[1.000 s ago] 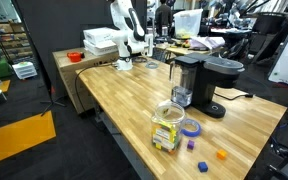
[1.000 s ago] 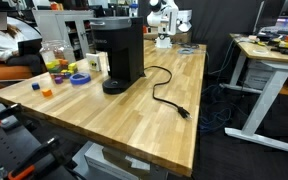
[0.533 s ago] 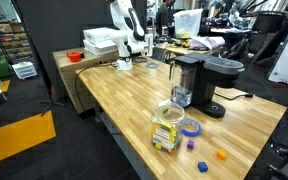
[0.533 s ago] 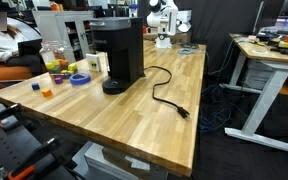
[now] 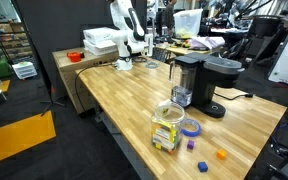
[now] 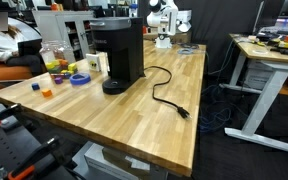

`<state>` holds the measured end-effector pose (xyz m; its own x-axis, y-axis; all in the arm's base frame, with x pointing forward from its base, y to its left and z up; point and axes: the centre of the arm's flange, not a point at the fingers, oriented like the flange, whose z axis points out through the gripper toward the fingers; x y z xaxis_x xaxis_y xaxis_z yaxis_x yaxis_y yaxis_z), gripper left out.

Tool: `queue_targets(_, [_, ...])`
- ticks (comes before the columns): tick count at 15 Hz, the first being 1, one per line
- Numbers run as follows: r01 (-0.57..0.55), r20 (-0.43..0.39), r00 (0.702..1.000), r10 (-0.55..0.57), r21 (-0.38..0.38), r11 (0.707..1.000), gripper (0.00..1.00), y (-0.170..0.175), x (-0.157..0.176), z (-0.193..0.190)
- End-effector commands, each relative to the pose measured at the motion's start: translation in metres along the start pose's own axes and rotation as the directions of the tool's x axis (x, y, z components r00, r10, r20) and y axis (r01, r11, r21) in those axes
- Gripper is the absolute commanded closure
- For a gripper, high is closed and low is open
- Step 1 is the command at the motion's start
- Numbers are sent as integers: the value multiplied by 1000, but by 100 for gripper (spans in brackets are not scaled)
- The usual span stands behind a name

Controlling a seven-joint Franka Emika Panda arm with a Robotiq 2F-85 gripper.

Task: Put the orange block in the clear container

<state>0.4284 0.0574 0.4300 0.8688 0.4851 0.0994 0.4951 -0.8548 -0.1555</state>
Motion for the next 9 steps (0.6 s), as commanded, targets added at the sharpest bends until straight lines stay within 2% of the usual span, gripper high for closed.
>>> queue_targets(1, [115,69,991,-113,-13,993,0,-26,14,10])
queue_targets(4, [207,126,971,-203,-20,978,0,-55,20,24])
queue_targets(7, [269,102,957,-271,41,962,0,-77,28,36])
queue_targets(8, [232,104,967,-231,7,973,0,-78,23,34])
queue_targets(9, [246,106,963,-246,15,969,0,-81,23,37])
